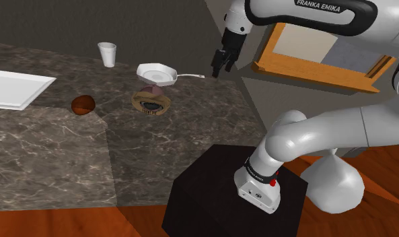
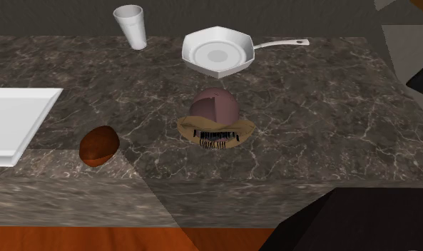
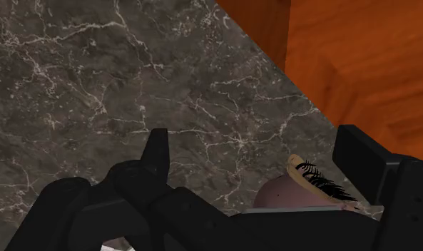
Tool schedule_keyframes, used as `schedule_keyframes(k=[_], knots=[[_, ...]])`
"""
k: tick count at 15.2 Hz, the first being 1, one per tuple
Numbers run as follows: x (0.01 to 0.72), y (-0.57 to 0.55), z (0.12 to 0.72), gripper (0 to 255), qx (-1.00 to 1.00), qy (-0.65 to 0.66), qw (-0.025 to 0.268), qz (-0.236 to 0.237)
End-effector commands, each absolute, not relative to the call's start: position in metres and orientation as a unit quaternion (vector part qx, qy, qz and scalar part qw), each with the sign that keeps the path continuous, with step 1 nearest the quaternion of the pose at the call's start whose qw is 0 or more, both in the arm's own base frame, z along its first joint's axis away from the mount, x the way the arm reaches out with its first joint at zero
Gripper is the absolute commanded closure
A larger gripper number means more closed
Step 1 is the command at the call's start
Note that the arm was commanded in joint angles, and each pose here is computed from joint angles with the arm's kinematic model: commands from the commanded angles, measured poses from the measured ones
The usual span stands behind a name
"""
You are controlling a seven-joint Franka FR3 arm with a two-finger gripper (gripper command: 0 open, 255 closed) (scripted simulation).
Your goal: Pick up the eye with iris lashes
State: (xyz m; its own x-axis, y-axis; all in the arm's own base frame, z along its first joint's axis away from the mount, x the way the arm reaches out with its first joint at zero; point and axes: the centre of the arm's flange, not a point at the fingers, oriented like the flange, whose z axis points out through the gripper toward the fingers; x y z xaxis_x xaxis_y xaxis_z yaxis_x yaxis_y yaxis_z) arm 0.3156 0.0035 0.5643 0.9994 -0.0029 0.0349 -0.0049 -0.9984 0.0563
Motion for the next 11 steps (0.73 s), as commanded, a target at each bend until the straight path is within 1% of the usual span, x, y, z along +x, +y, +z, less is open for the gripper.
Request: schedule_keyframes(k=[1,11], knots=[[0.316,0.004,0.564,0,0.999,-0.002,0.028,0.017],[0.419,0.078,0.516,0,0.985,0.151,0.078,0.02]])
